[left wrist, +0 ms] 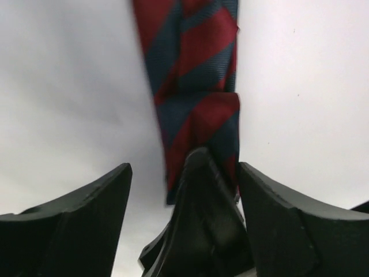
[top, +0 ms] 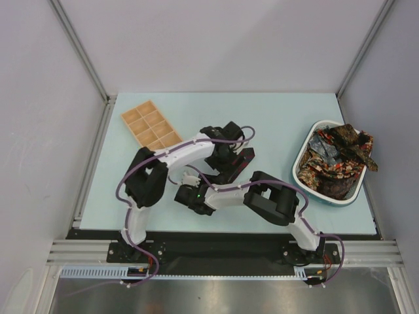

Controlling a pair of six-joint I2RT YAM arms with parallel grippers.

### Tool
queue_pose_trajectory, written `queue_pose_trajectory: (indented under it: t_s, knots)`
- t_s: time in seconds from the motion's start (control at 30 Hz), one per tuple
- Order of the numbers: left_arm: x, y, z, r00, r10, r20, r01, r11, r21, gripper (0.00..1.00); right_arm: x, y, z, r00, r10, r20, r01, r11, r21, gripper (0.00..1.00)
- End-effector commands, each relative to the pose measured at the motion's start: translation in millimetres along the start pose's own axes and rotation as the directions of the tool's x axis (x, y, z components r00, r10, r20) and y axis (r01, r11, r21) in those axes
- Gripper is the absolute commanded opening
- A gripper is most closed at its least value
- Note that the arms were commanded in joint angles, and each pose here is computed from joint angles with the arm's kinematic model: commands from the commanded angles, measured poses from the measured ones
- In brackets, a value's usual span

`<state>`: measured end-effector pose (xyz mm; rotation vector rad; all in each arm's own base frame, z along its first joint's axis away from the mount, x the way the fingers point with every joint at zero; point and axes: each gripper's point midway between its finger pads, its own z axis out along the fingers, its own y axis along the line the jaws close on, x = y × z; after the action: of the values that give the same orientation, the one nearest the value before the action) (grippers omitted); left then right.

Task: Roll the ties
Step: Roll the tie

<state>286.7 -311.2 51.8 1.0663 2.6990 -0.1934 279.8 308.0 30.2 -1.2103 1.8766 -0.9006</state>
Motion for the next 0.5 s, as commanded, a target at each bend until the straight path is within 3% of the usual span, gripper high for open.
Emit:
queue_pose_trajectory:
  t_s: [0.0,0.03,0.1,0.13,0.27,0.3,0.37,0.4,0.47]
  knots:
    - [-47,23,-82,0.95,-0.111,0.293,0.11,0.994,0.017,0.82,11,34,3,0.999,0.036,-0.018,-0.038,0.985,-0.168,0.28]
    - [-44,35,-87,0.936,-0.15,0.318,0.15,0.988,0.024,0.85,10,35,3,0.999,0.041,-0.014,-0.043,0.983,-0.176,0.28]
    - [-61,41,-124,0.859,-0.204,0.47,0.189,0.979,0.08,0.99,8,35,2,0.999,0.048,-0.011,-0.049,0.982,-0.185,0.28]
    - [-50,49,-118,0.852,-0.235,0.468,0.217,0.972,0.092,1.0,8,35,1,0.999,0.049,-0.009,-0.05,0.981,-0.188,0.28]
    - [-50,82,-151,0.701,-0.354,0.619,0.34,0.929,0.146,1.0,3,30,-7,0.996,0.091,0.013,-0.086,0.973,-0.214,0.27]
    - [-39,85,-142,0.684,-0.416,0.599,0.385,0.904,0.187,1.0,0,30,-8,0.993,0.112,0.024,-0.104,0.968,-0.229,0.27]
    - [-39,108,-162,0.57,-0.5,0.652,0.44,0.856,0.272,1.0,-5,23,-14,0.987,0.157,0.042,-0.142,0.957,-0.254,0.28]
    - [-27,113,-151,0.554,-0.539,0.634,0.469,0.832,0.298,1.0,-5,26,-15,0.984,0.171,0.046,-0.151,0.947,-0.283,0.27]
    - [-21,134,-161,0.462,-0.608,0.646,0.515,0.777,0.363,1.0,-9,20,-20,0.975,0.215,0.063,-0.184,0.928,-0.323,0.28]
